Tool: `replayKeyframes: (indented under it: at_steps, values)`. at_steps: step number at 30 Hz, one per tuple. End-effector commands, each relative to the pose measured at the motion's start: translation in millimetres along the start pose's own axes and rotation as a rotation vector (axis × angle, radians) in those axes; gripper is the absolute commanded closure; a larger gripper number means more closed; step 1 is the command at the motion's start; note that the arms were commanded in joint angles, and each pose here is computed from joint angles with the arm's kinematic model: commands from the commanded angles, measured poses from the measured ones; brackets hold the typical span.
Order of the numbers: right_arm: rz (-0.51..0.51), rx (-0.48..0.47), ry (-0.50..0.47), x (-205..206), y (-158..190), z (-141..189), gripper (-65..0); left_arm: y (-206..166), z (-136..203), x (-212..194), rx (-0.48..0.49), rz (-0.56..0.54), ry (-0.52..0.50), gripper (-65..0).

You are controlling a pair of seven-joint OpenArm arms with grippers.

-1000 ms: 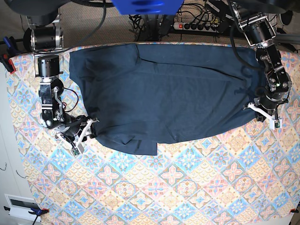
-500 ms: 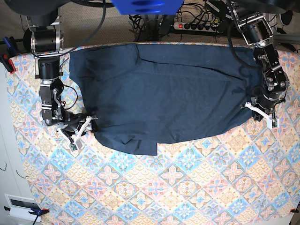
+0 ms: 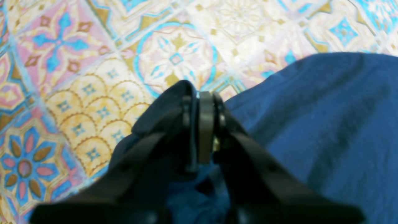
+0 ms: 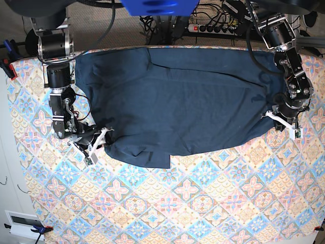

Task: Layout the t-shirt on the table in an organized manner, then fold the t-shirt properly
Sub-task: 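Lift the folded edge with both grippers and fold it toward the collar, then lay the folded strip down with both grippers and release the right gripper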

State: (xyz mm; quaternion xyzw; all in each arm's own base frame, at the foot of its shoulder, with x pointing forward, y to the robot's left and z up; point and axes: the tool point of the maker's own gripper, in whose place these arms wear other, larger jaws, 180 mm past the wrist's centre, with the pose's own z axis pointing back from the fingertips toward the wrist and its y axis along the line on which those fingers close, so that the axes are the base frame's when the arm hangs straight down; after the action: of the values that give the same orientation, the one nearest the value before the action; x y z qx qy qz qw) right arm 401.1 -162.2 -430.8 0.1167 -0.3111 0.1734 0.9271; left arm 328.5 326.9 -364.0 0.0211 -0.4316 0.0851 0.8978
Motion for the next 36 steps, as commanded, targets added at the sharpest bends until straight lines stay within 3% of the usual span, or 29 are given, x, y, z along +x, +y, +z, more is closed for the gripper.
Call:
replayKeyframes:
  at_steps: [1, 6, 7, 12, 14, 16, 24, 30, 36]
  values:
    - [0.020, 0.010, 0.025, -1.1, 2.4, -0.2, -19.2, 3.9, 3.1, 20.4, 0.005, -0.010, -0.055, 0.0]
    - [0.016, 0.011, 0.023, -0.9, 2.3, -0.2, -1.5, 3.9, 3.1, 20.4, 0.005, -0.010, -0.055, 0.0]
    - [0.015, 0.012, 0.018, 1.1, 2.3, 0.3, -0.7, 3.9, 3.1, 20.4, 0.005, -0.010, -0.055, 0.0]
    - [-0.015, -0.026, -0.109, 39.7, -13.7, 23.3, -1.0, 3.6, 3.5, 22.2, 0.005, -0.011, -0.059, 0.0]
    - [0.035, -0.008, -0.170, 59.9, -10.5, 38.0, -1.0, 4.4, 3.8, 22.7, 0.006, -0.010, -0.061, 0.0]
    - [0.100, 0.028, -0.168, 61.0, -4.2, 48.0, -1.0, 4.8, 4.0, 22.5, 0.006, -0.012, -0.061, 0.0]
    - [0.177, 0.015, -0.174, 41.8, 1.6, 80.8, -1.0, 18.7, 24.0, 20.5, -0.028, 0.093, -0.105, 0.0]
    - [0.163, -0.035, -0.156, 21.9, -9.7, 100.2, -1.0, 21.9, 47.8, 18.3, -0.085, 0.112, -0.125, 0.0]
    - [0.179, -0.045, -0.133, 1.7, -4.5, 115.8, -1.0, 61.3, 79.2, 10.6, -0.063, 0.263, -0.169, 0.0]
